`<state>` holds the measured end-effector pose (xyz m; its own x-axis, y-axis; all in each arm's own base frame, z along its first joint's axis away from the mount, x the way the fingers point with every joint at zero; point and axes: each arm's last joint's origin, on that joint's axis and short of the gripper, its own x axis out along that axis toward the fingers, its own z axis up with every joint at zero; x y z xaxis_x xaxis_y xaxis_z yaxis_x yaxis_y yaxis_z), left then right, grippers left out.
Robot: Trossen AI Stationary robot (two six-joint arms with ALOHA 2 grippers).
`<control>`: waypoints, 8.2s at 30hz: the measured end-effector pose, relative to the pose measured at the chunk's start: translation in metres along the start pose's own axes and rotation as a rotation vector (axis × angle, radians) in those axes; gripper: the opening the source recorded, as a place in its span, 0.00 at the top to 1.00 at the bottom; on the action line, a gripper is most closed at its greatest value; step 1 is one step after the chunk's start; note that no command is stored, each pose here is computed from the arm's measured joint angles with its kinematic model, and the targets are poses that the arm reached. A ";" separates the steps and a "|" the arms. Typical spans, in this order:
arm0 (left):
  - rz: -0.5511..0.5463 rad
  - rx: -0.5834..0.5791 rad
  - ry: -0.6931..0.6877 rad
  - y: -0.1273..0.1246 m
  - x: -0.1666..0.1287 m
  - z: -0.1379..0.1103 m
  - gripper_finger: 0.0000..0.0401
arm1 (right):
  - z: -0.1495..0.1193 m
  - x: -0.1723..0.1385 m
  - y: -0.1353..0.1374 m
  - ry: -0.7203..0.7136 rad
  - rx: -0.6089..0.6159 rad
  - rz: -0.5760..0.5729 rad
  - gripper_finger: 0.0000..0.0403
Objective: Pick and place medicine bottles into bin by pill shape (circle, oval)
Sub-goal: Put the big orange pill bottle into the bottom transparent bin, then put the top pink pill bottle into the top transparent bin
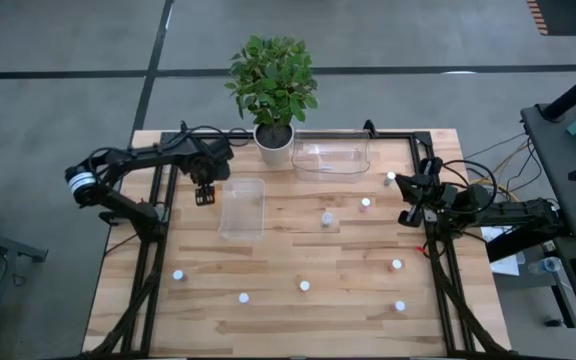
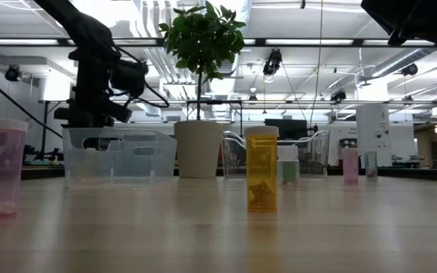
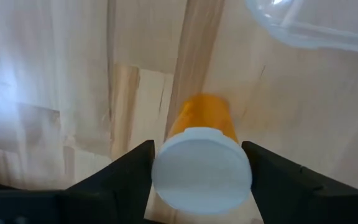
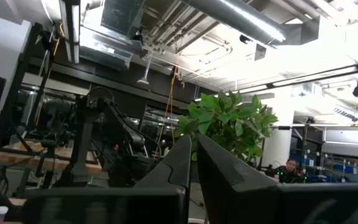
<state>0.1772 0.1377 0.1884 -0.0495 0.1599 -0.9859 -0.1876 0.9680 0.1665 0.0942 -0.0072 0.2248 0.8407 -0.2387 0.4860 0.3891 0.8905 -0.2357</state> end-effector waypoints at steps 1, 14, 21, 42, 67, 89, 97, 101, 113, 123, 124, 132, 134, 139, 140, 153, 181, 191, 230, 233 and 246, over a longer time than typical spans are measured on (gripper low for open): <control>-0.003 0.001 0.006 0.000 0.001 0.000 0.47 | 0.000 0.000 0.000 0.000 0.000 0.000 0.96; 0.084 -0.039 0.020 0.001 -0.015 -0.007 0.54 | -0.001 0.000 0.000 0.011 -0.014 0.004 0.96; 0.156 -0.082 -0.001 -0.006 -0.055 -0.009 0.54 | -0.002 0.000 0.000 0.025 -0.020 -0.016 0.96; -0.031 -0.277 -0.162 -0.091 -0.108 0.054 0.54 | -0.003 0.000 0.000 0.046 -0.041 -0.034 0.96; 0.079 -0.046 0.023 -0.092 -0.017 0.115 0.50 | -0.004 0.000 0.000 0.052 -0.055 -0.034 0.96; 0.084 -0.026 0.010 -0.087 -0.019 0.114 0.49 | -0.005 0.000 0.000 0.063 -0.059 -0.030 0.96; 0.077 -0.024 0.016 -0.087 -0.019 0.113 0.49 | -0.006 0.000 0.001 0.079 -0.085 -0.022 0.96; 0.077 -0.023 0.018 -0.087 -0.020 0.113 0.49 | -0.006 0.000 0.001 0.079 -0.081 -0.021 0.96; 0.158 -0.009 0.018 -0.086 -0.023 0.111 0.49 | -0.007 0.000 0.001 0.086 -0.089 -0.018 0.96; 0.133 0.063 0.018 -0.087 -0.026 0.110 0.49 | -0.007 0.000 0.001 0.087 -0.094 -0.017 0.96; 0.132 0.064 0.017 -0.087 -0.026 0.110 0.49 | -0.007 0.000 0.001 0.087 -0.094 -0.017 0.96; 0.067 0.067 0.015 -0.088 -0.026 0.110 0.47 | -0.007 0.000 0.001 0.090 -0.101 -0.015 0.96; 0.066 0.057 0.024 -0.088 -0.026 0.109 0.43 | -0.007 0.000 0.002 0.091 -0.102 -0.015 0.96; 0.075 0.075 0.021 -0.088 -0.026 0.109 0.26 | -0.007 0.000 0.002 0.091 -0.102 -0.015 0.96; 0.076 0.081 0.023 -0.088 -0.027 0.109 0.23 | -0.007 0.000 0.002 0.091 -0.102 -0.015 0.96; 0.151 0.013 -0.285 -0.082 -0.104 0.085 0.13 | 0.010 0.007 0.000 0.053 0.010 0.086 0.96; -0.014 -0.160 -1.140 -0.134 -0.111 0.025 0.13 | 0.000 0.070 0.023 1.233 0.612 -0.019 0.96; 0.101 -0.148 -1.205 -0.131 -0.113 0.027 0.13 | -0.039 0.065 0.031 1.529 0.542 -0.374 0.96; 0.111 -0.144 -1.203 -0.130 -0.111 0.022 0.13 | -0.106 0.076 0.046 1.698 0.384 -0.509 0.47; 0.111 -0.144 -1.203 -0.130 -0.111 0.022 0.13 | -0.107 0.076 0.046 1.699 0.383 -0.509 0.53; 0.112 -0.143 -1.201 -0.131 -0.110 0.022 0.13 | -0.099 0.078 0.043 1.669 0.391 -0.485 0.74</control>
<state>0.2289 -0.0020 0.2748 0.8542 0.3915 -0.3422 -0.3504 0.9196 0.1775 0.2141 -0.0256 0.1689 0.2389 -0.3623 -0.9009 0.7995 0.5999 -0.0292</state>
